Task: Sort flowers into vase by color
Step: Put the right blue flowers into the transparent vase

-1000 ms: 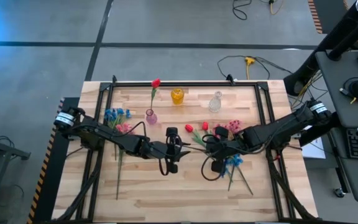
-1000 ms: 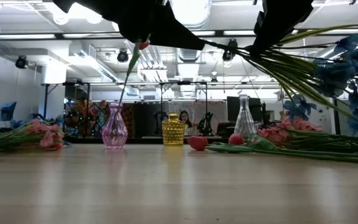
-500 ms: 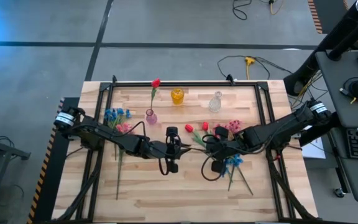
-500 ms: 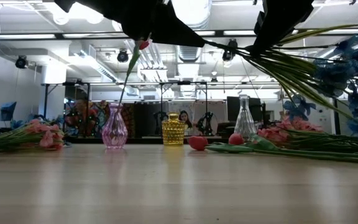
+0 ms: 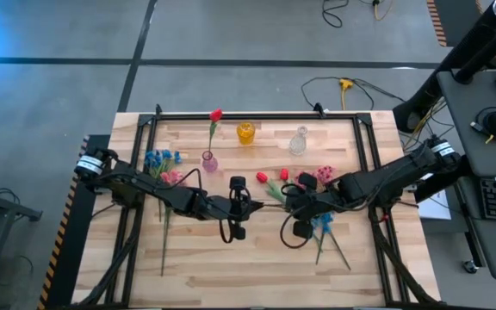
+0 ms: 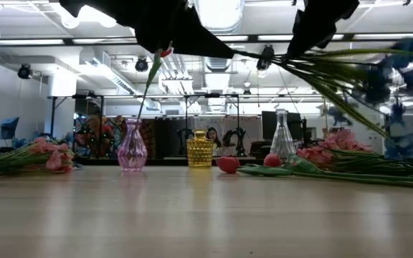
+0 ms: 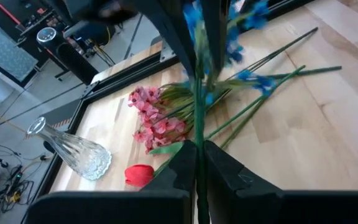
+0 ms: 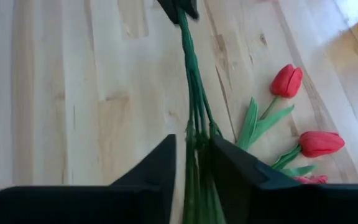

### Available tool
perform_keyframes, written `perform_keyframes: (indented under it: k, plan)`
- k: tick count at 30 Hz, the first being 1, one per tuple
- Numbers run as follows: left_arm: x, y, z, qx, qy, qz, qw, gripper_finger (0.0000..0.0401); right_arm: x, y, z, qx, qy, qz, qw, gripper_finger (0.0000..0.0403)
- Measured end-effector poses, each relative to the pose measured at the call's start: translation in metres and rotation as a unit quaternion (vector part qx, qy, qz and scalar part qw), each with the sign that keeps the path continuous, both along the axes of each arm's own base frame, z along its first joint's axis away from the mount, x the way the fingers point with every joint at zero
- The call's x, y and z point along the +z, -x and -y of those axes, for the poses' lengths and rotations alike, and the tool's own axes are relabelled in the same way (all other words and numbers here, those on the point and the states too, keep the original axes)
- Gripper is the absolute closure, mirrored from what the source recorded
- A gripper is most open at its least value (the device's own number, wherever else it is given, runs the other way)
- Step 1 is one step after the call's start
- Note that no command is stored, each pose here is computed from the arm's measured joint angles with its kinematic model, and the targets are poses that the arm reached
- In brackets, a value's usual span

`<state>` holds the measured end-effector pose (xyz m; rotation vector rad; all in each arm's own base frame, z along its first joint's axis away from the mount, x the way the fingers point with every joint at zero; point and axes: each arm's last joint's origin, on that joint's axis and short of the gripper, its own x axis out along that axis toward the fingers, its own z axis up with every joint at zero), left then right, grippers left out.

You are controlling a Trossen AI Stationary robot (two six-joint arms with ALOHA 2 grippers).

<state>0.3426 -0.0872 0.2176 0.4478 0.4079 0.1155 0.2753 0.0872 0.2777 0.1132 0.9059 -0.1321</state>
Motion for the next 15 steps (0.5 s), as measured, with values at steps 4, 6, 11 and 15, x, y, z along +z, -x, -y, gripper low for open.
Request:
perform_keyframes:
  k: [4,6,11,15]
  plan:
    - [-0.006,0.003,-0.002,0.015,0.001,-0.003,1.0,0.04,0.013,0.003,0.001,0.01,0.004,0.011,1.0,0.0259]
    - [-0.008,0.004,-0.003,0.032,0.0,0.002,0.999,0.04,0.023,0.005,0.002,0.012,0.004,0.027,1.0,0.0241]
    - [-0.006,0.005,-0.005,0.066,-0.004,0.043,0.997,0.0401,0.055,0.013,0.006,-0.003,0.019,0.09,0.996,0.0218]
    - [0.011,0.011,-0.005,0.144,-0.035,0.091,0.985,0.0401,0.077,0.024,0.004,0.005,0.018,0.162,0.987,0.0216]
